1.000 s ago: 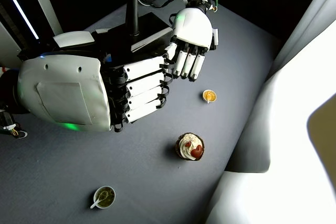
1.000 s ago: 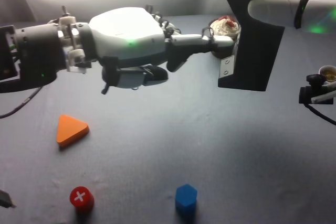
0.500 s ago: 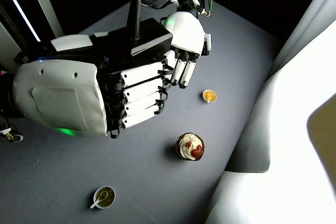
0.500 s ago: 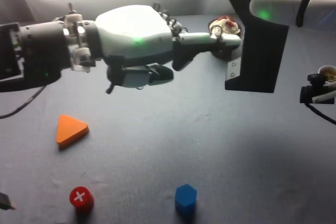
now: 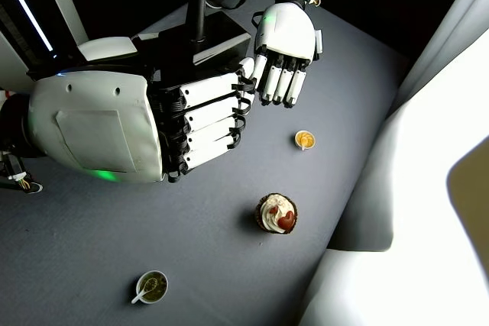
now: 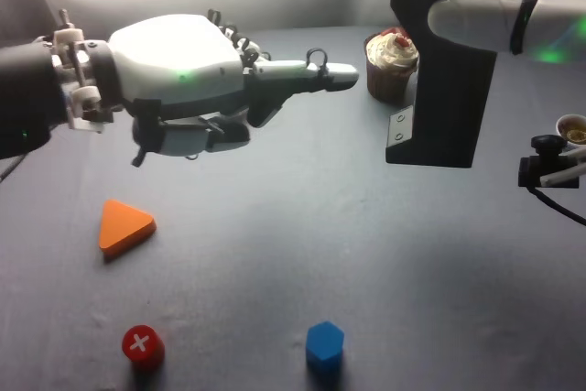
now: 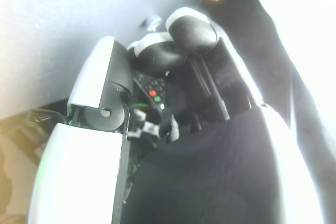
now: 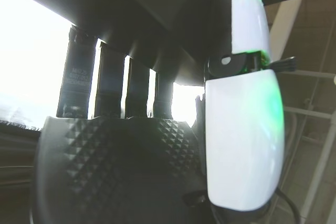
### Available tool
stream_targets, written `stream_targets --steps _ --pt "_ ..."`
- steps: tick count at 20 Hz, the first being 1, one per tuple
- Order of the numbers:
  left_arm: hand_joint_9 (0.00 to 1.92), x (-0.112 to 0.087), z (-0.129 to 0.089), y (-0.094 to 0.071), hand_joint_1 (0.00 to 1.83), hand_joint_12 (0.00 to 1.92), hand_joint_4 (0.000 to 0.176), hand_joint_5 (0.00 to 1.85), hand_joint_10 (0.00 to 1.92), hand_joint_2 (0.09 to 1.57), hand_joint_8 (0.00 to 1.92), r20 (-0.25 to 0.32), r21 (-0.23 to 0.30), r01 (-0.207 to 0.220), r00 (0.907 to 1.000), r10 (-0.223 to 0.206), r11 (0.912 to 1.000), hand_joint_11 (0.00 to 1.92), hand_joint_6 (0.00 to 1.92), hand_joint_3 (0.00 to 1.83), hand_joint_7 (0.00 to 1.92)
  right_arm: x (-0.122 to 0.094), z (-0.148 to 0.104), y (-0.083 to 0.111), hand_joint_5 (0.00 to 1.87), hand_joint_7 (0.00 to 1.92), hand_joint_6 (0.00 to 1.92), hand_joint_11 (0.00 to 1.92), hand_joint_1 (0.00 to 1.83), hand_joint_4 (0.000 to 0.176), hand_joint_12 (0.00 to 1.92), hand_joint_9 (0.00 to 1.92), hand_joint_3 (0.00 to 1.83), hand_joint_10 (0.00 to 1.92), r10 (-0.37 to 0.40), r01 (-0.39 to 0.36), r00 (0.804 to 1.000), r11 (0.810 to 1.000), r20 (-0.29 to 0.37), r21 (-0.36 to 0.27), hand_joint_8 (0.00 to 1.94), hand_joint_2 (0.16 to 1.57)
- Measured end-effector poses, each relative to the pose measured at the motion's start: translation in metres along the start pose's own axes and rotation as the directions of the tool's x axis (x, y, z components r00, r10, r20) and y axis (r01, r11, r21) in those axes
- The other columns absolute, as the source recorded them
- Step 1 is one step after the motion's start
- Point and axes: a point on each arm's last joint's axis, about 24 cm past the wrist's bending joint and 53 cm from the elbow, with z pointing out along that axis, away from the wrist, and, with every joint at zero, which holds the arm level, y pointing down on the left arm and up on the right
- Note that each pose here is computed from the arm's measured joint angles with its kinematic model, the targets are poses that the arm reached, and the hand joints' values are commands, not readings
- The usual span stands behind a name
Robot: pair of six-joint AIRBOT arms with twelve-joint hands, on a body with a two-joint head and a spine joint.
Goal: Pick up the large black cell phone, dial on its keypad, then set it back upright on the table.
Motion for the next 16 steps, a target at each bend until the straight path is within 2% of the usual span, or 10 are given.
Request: stream_targets --steps 2,3,5,9,11,13,16 --pt "0.80 0.003 0.009 -0.007 1.29 1.92 0.153 0.00 1.92 1.32 1.68 0.002 0.019 0.013 0.9999 -0.013 0.9997 0.67 0.00 0.00 0.59 0.000 0.000 0.000 0.91 0.82 1.00 0.89 1.37 0.000 1.40 0.92 0.00 1.33 -0.001 0.001 1.000 1.000 -0.001 -0.002 1.15 1.15" --pt "0.81 0.006 0.016 -0.013 1.29 1.92 0.148 0.00 1.92 1.32 1.68 0.004 0.034 0.022 0.9998 -0.022 0.9992 0.68 0.00 0.00 0.59 0.000 0.000 0.000 0.90 0.81 0.99 0.90 1.37 0.000 1.41 0.91 0.00 1.34 -0.001 0.001 1.000 1.000 -0.001 0.000 1.18 1.15" --pt "0.79 0.009 0.028 -0.024 1.28 1.92 0.156 0.00 1.92 1.33 1.70 0.009 0.058 0.038 0.9992 -0.038 0.9976 0.68 0.00 0.01 0.58 0.000 0.000 0.000 0.91 0.81 1.01 0.87 1.37 0.000 1.36 0.90 0.00 1.31 -0.002 0.002 1.000 1.000 -0.002 -0.002 1.20 1.15" --pt "0.82 0.015 0.035 -0.029 1.30 1.92 0.159 0.00 1.92 1.31 1.63 0.001 0.063 0.058 0.9983 -0.058 0.9963 0.67 0.00 0.00 0.62 -0.006 -0.001 0.002 0.94 0.87 0.94 0.90 1.37 0.000 1.33 0.95 0.00 1.24 -0.011 0.011 1.000 1.000 0.014 -0.001 1.10 1.13" --pt "0.81 0.014 0.030 -0.029 1.30 1.92 0.160 0.00 1.92 1.31 1.64 -0.001 0.057 0.055 0.9985 -0.055 0.9969 0.66 0.00 0.00 0.62 -0.006 -0.001 0.002 0.91 0.84 0.97 0.90 1.37 0.000 1.36 0.93 0.00 1.29 -0.010 0.010 1.000 1.000 0.013 -0.002 1.18 1.14" --pt "0.80 0.013 0.015 -0.027 1.29 1.92 0.160 0.00 1.92 1.32 1.68 -0.007 0.050 0.063 0.9980 -0.063 0.9967 0.67 0.00 0.00 0.59 -0.005 0.000 0.003 0.90 0.83 1.02 0.89 1.37 0.000 1.34 0.93 0.00 1.27 0.003 -0.003 1.000 1.000 0.017 -0.011 1.18 1.14" --pt "0.80 0.006 -0.016 -0.003 1.29 1.92 0.155 0.00 1.92 1.32 1.66 -0.022 -0.016 0.092 0.9955 -0.092 0.9956 0.67 0.00 0.00 0.61 -0.016 -0.007 0.000 0.92 0.82 1.00 0.89 1.37 0.000 1.33 0.92 0.00 1.28 0.009 -0.008 0.999 1.000 0.046 -0.023 1.17 1.14"
